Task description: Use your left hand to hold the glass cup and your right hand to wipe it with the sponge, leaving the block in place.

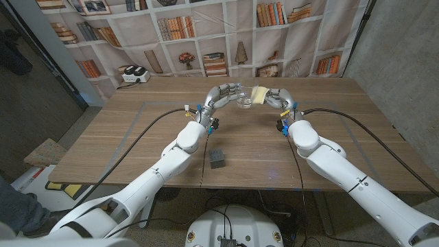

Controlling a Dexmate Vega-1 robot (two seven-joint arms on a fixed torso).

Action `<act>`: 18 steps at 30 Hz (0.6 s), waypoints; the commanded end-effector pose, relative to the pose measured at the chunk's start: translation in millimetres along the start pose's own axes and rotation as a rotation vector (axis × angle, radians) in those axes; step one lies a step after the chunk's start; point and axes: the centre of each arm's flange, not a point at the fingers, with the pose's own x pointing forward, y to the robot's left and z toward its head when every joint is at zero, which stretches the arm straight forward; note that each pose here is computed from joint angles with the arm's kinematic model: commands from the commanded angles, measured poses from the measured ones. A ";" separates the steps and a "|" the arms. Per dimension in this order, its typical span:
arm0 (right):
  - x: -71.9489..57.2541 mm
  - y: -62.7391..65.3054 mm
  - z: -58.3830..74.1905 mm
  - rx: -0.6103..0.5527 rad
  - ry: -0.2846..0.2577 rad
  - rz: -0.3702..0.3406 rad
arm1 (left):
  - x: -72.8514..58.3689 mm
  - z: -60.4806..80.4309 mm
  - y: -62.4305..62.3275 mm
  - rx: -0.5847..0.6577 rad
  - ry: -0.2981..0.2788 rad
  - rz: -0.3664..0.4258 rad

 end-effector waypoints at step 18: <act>0.4 -28.9 14.5 0.010 -0.039 -0.068 | -8.0 -6.3 -2.9 -0.001 0.036 0.002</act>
